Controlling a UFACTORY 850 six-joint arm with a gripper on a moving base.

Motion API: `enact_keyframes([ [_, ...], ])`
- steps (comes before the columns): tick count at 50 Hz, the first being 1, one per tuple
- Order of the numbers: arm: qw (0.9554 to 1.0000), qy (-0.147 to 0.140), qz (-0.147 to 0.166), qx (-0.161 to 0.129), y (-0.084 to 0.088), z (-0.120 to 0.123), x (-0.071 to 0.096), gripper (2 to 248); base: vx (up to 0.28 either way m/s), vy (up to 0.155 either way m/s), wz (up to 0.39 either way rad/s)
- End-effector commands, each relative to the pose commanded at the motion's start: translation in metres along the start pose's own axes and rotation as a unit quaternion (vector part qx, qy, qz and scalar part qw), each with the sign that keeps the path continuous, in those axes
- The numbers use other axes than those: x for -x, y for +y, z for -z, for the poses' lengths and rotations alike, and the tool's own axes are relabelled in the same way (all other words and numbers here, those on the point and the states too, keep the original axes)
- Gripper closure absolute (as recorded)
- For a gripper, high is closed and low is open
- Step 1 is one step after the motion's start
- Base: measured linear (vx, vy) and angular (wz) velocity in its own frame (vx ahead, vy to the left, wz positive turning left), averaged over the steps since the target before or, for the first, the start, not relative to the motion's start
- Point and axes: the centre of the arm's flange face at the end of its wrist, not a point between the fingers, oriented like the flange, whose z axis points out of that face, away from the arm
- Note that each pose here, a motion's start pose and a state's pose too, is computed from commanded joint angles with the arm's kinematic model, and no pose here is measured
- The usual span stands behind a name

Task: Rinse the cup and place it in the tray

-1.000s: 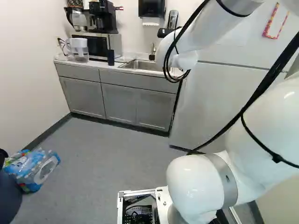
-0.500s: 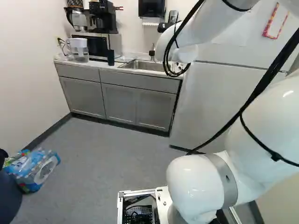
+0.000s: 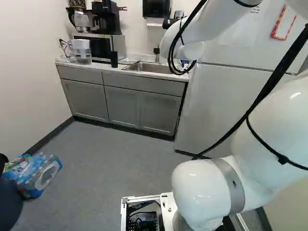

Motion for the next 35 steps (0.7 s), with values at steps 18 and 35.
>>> enact_keyframes([
  [18, 1.0, 0.0, 0.0, 0.0, 0.0, 0.0, 0.0, 3, 0.0, 0.0, 0.0],
  [35, 1.0, 0.0, 0.0, 0.0, 0.0, 0.0, 0.0, 3, 0.01, 0.001, 0.0],
])
